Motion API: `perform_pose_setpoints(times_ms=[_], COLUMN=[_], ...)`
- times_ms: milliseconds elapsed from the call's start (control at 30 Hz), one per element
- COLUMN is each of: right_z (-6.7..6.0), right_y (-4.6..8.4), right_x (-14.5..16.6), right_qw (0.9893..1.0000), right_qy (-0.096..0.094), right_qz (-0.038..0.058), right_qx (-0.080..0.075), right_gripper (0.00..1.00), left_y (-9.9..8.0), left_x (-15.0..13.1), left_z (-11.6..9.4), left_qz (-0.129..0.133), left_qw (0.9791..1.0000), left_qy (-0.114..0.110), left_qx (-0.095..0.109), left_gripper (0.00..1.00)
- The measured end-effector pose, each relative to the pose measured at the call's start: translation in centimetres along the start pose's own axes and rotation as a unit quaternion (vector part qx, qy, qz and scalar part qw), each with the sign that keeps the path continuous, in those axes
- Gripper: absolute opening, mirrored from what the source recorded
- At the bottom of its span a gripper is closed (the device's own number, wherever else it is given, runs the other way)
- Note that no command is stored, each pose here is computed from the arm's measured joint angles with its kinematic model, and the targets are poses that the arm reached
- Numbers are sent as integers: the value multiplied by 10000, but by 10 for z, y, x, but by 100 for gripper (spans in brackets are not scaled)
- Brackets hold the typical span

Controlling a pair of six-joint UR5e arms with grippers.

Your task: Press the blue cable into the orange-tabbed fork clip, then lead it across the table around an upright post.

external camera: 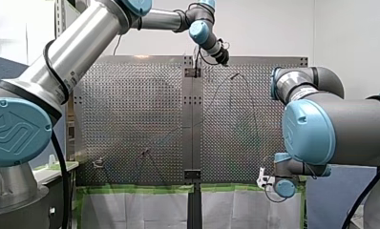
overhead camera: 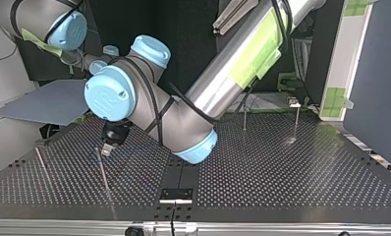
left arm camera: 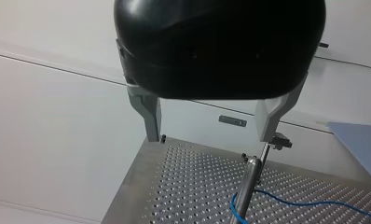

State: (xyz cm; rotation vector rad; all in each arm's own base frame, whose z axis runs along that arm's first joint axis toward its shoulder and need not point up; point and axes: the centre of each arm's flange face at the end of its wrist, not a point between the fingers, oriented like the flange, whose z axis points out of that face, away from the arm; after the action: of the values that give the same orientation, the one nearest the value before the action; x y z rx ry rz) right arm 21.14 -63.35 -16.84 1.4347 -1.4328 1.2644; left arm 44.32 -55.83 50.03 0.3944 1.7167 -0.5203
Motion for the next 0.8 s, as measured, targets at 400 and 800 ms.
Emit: perform_pose_setpoints(times_ms=[400,800], right_z=[0,-1], right_y=[-1,-3], right_x=[0,-1], right_qw=[10000,10000], right_qy=[-8,-8], right_qz=[-2,-5], right_qx=[1,14], right_gripper=[0,0], left_y=[9,17], left_x=[2,3], left_z=[0,-1], left_qz=[-262,-435], left_qw=[9986,9956], left_qy=[-32,-90], left_qx=[-466,-824], left_gripper=[99,99])
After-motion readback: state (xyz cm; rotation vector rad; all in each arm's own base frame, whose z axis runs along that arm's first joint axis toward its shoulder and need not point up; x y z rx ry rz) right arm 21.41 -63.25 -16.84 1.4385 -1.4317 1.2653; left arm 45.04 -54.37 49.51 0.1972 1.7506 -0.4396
